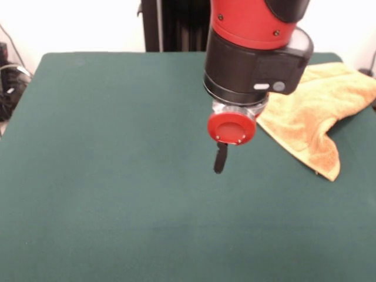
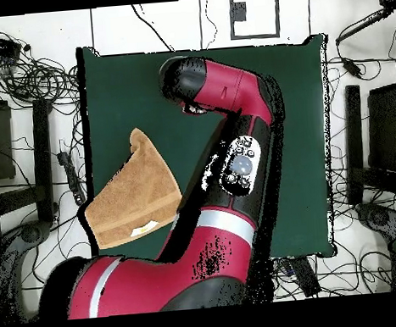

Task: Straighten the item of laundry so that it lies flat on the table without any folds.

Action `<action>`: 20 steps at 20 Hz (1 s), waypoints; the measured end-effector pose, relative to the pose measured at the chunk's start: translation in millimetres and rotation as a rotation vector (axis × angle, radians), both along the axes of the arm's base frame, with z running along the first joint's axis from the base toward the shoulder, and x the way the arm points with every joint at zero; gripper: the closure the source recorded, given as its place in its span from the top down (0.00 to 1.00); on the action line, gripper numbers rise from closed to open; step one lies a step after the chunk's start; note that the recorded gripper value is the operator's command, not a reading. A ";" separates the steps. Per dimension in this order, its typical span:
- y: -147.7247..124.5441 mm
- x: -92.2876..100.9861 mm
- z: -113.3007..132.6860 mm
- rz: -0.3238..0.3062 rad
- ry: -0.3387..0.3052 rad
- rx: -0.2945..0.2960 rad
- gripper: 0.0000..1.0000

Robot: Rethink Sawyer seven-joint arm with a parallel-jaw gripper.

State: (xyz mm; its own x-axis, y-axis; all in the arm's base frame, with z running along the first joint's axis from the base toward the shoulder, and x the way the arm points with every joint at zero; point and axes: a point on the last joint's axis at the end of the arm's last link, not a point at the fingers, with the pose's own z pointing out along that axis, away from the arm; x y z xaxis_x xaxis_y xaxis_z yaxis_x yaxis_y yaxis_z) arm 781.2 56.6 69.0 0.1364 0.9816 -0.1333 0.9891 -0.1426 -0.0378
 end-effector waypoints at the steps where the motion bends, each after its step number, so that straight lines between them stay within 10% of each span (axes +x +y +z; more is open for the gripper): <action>1: 1.1 -0.8 -1.5 0.001 0.003 0.000 1.00; 20: 11.7 0.4 19.4 0.003 0.086 0.037 1.00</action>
